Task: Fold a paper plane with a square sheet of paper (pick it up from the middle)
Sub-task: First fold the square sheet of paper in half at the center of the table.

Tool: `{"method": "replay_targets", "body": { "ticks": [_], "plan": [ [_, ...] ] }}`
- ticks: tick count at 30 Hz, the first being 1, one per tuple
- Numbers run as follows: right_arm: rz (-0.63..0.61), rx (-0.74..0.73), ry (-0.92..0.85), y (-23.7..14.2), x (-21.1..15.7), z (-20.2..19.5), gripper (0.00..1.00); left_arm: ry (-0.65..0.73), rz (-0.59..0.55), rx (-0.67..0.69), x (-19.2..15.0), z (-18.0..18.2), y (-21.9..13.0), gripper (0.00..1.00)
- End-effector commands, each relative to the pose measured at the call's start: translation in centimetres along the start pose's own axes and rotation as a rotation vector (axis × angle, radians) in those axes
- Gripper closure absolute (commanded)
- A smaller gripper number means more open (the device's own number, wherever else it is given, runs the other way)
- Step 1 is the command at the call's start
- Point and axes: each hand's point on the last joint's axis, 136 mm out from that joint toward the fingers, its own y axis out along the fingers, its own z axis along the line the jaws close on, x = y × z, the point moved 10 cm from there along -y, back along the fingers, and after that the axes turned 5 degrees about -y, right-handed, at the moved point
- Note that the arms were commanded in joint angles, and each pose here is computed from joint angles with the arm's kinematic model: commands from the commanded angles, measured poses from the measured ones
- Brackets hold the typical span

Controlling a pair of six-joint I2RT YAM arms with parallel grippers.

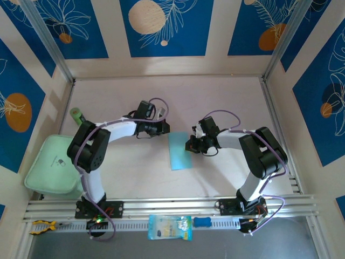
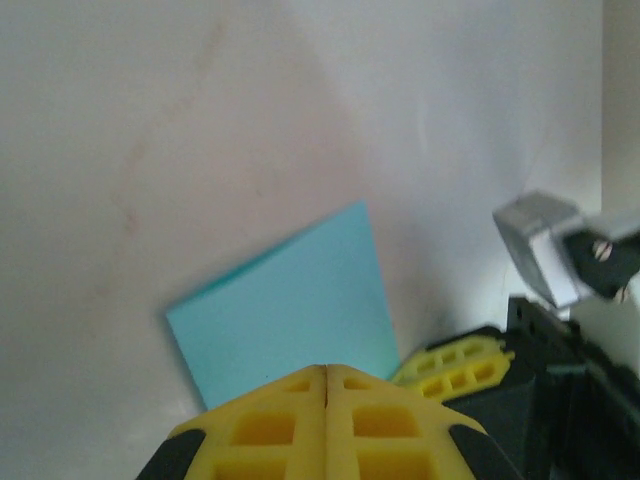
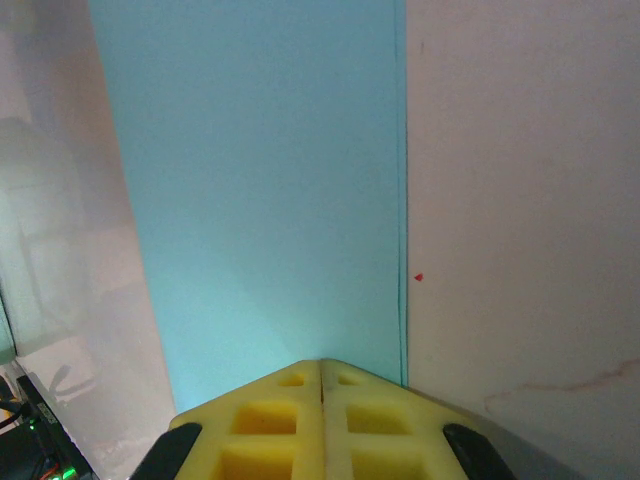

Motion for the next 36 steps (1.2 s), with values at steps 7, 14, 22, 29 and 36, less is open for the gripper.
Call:
{"method": "replay_targets", "body": {
  "ticks": [7, 14, 22, 29, 36],
  "plan": [
    [0.166, -0.212, 0.12, 0.7, -4.1, -3.9, 1.0, -0.029, 0.113, 0.007, -1.7, 2.2, 2.6, 0.96],
    [0.159, -0.207, 0.12, 0.6, -4.1, -3.9, 1.0, -0.091, 0.137, 0.107, -2.4, 4.7, 3.5, 0.96],
    [0.156, -0.205, 0.116, 0.6, -4.1, -3.9, 1.0, -0.084, 0.112, 0.073, -1.1, 2.7, 2.2, 0.96],
    [0.154, -0.207, 0.119, 0.5, -4.1, -3.9, 1.0, -0.082, 0.126, 0.049, -0.2, 2.4, 3.1, 0.96],
    [0.153, -0.204, 0.116, 0.5, -4.1, -3.8, 1.0, -0.108, 0.122, 0.113, -0.4, 4.0, 3.9, 0.97]
  ]
}}
